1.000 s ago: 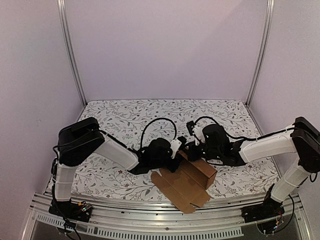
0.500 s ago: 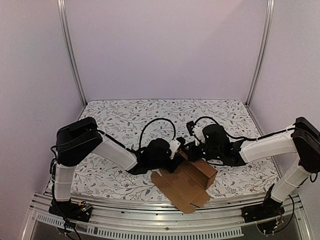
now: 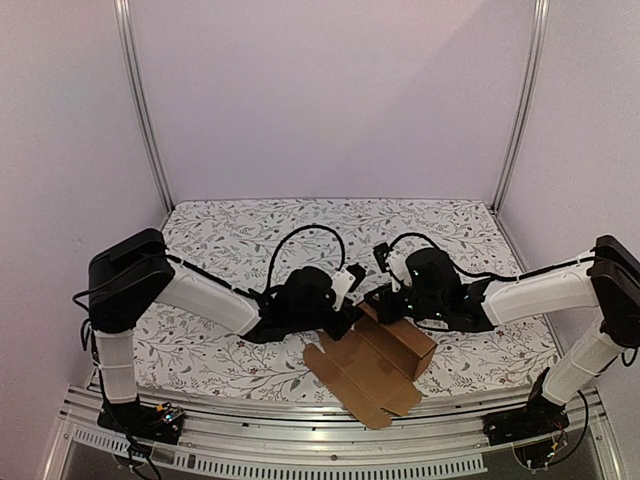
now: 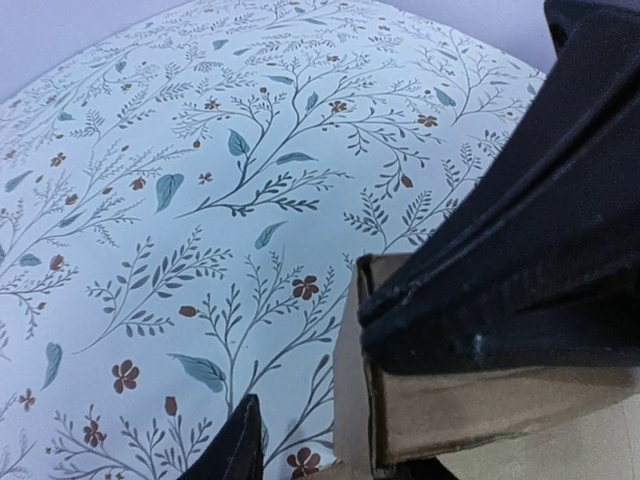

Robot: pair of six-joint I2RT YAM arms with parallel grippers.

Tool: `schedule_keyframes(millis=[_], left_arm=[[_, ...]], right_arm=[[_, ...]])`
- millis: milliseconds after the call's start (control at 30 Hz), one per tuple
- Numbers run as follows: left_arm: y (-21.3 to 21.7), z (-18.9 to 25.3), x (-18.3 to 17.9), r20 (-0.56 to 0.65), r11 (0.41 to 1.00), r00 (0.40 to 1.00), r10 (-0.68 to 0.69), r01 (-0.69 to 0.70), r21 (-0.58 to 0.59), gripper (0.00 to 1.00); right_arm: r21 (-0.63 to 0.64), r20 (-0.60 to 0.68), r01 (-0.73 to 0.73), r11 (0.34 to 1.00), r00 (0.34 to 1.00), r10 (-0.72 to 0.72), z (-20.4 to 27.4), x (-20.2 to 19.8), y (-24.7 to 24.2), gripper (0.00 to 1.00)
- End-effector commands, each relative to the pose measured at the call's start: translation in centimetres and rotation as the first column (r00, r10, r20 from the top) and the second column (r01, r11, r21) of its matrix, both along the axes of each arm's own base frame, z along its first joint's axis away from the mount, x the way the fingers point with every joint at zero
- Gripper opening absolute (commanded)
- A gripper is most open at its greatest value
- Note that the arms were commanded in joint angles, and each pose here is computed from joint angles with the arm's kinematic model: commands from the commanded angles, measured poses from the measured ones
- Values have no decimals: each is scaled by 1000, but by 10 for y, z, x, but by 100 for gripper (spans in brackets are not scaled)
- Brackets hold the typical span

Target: Fold the paper box

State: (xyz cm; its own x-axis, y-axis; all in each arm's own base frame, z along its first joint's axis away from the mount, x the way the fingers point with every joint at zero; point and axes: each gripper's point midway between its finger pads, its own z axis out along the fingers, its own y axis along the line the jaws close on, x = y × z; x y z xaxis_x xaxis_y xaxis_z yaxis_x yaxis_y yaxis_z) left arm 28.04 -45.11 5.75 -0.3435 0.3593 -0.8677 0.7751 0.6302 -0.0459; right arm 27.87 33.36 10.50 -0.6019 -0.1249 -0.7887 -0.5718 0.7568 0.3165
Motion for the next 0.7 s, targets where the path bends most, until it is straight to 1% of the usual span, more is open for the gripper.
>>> schedule_keyframes(millis=[0, 33, 67, 133, 167, 333, 467, 567, 667], left_arm=[[11, 13, -14, -4, 1000, 1000, -13, 13, 22, 37], [13, 15, -16, -9, 1000, 1000, -13, 13, 21, 38], [15, 17, -17, -17, 1000, 1000, -11, 11, 20, 44], [16, 19, -23, -40, 999, 999, -28, 29, 17, 96], [17, 20, -26, -55, 999, 998, -30, 31, 16, 99], [28, 26, -36, -66, 999, 998, -12, 14, 30, 100], [44, 27, -38, -78, 998, 996, 39, -35, 53, 99], [54, 31, -43, -95, 997, 994, 53, -48, 60, 100], [66, 34, -42, -122, 991, 987, 109, -100, 84, 100]], right_arm=[[-69, -22, -6, 998, 1000, 4, -11, -8, -9, 0], [-70, -19, -4, 998, 1000, 3, -10, -8, -9, 0], [-72, -18, -4, 997, 1000, 2, -9, -7, -9, 0], [-74, -19, -5, 997, 1000, 3, -9, -6, -8, 0], [-78, -21, -6, 997, 1000, 4, -9, -5, -8, 0], [-82, -22, -14, 997, 1000, 12, -7, -2, -4, 0], [-88, -26, -29, 996, 999, 27, -6, 0, 0, 0], [-96, -27, -33, 995, 999, 31, -5, 1, 0, 0], [-107, -26, -27, 994, 999, 24, -6, 1, -3, 0]])
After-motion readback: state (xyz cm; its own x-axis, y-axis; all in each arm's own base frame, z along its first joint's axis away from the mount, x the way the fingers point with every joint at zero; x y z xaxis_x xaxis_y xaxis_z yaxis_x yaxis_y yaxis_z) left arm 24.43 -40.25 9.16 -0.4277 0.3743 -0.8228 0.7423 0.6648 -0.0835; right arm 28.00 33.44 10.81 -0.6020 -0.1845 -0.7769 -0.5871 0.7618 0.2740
